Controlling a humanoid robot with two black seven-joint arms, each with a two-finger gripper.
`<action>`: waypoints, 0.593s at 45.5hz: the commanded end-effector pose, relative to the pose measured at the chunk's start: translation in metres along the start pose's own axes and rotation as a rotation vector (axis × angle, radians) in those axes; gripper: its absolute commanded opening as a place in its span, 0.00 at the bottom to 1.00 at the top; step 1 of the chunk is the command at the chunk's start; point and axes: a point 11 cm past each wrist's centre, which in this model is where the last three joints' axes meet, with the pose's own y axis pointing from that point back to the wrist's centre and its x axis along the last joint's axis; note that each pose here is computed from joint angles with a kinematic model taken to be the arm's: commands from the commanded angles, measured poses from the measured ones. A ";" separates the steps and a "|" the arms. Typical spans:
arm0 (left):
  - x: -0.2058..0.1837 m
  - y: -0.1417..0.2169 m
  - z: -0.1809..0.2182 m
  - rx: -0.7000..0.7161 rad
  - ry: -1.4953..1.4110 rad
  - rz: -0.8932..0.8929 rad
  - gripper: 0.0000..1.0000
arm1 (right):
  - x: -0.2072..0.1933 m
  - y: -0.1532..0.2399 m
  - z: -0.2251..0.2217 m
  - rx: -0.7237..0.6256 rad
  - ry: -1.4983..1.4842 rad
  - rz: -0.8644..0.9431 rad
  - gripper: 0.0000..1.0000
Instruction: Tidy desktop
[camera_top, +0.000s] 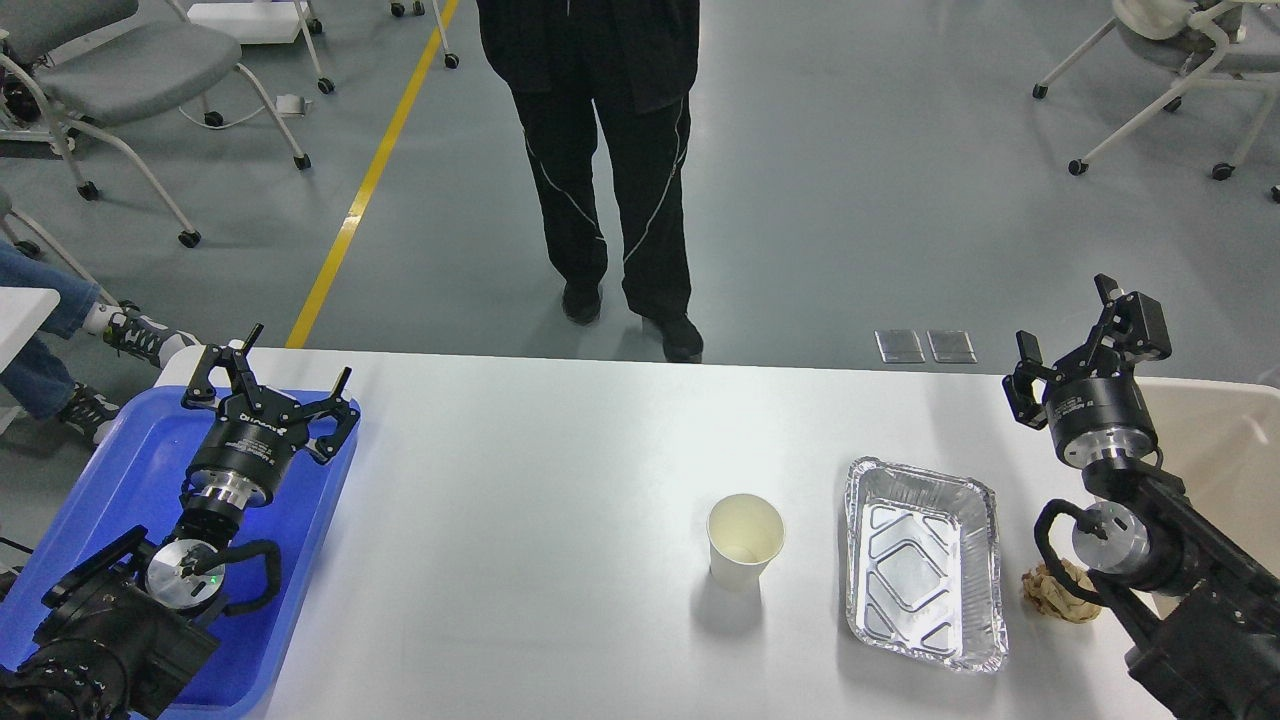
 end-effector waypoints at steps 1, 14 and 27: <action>0.000 0.000 0.000 0.002 0.000 0.000 1.00 | 0.001 0.001 0.001 -0.002 0.002 0.002 1.00; 0.000 0.000 0.000 0.000 0.000 0.000 1.00 | 0.006 0.004 0.003 -0.010 0.008 0.009 1.00; 0.000 0.000 0.000 0.000 0.000 0.000 1.00 | 0.003 0.000 -0.003 0.003 0.005 -0.007 1.00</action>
